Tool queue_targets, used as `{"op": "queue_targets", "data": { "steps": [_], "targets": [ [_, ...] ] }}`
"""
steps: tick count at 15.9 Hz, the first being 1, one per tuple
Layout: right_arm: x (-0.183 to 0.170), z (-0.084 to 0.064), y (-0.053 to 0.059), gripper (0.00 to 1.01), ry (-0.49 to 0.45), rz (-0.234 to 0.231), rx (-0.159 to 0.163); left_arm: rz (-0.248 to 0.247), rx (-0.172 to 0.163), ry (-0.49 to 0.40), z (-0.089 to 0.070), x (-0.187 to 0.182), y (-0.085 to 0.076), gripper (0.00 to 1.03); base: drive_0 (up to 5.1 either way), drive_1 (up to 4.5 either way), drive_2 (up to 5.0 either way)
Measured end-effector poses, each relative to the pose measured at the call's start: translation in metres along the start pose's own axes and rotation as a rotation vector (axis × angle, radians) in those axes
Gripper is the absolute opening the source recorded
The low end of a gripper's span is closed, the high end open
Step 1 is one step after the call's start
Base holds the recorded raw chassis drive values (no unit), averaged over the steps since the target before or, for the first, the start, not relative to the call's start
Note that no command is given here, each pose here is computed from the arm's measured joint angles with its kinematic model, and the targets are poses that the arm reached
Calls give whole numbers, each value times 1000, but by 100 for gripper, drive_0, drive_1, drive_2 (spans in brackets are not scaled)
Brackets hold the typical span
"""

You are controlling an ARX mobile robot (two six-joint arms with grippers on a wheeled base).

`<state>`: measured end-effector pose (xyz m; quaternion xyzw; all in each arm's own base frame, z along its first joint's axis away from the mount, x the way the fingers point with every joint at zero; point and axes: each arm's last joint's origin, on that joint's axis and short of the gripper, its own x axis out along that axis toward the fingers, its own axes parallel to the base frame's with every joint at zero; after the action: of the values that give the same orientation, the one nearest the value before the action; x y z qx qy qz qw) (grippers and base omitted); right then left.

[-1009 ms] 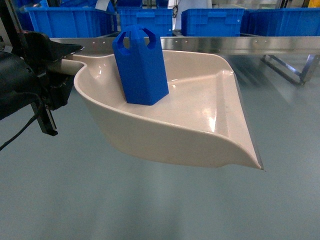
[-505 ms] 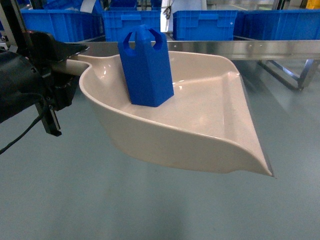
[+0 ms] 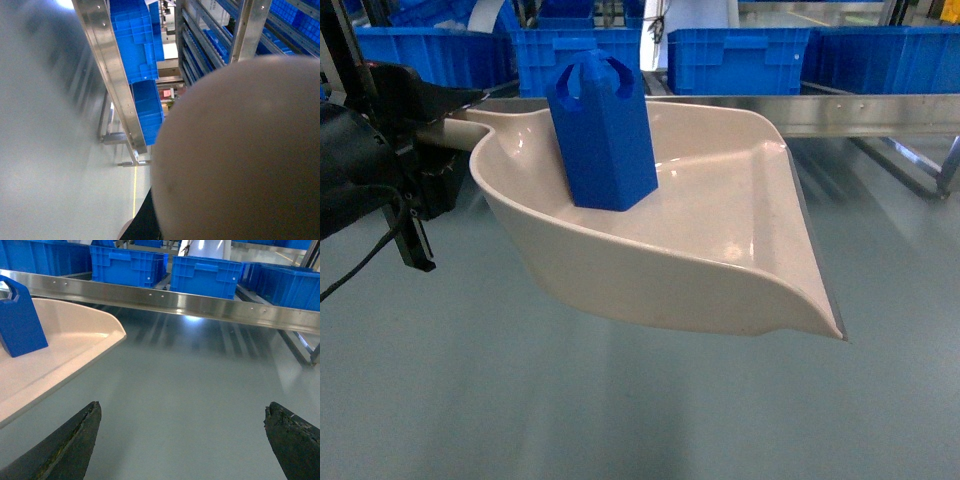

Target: Place part in tray to right shelf

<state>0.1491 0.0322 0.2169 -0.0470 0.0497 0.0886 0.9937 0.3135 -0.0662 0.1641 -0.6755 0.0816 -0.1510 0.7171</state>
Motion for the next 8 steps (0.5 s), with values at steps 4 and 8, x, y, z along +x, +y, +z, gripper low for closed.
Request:
{"op": "queue_targets", "data": {
  "steps": [4,8],
  "targets": [
    [0,0,0,98,0,0,0,0,0,0,0,0,0,14,2,418,-415],
    [0,0,0,98,-4,0,0,0,0,0,0,0,0,14,2,418,-415]
  ]
}}
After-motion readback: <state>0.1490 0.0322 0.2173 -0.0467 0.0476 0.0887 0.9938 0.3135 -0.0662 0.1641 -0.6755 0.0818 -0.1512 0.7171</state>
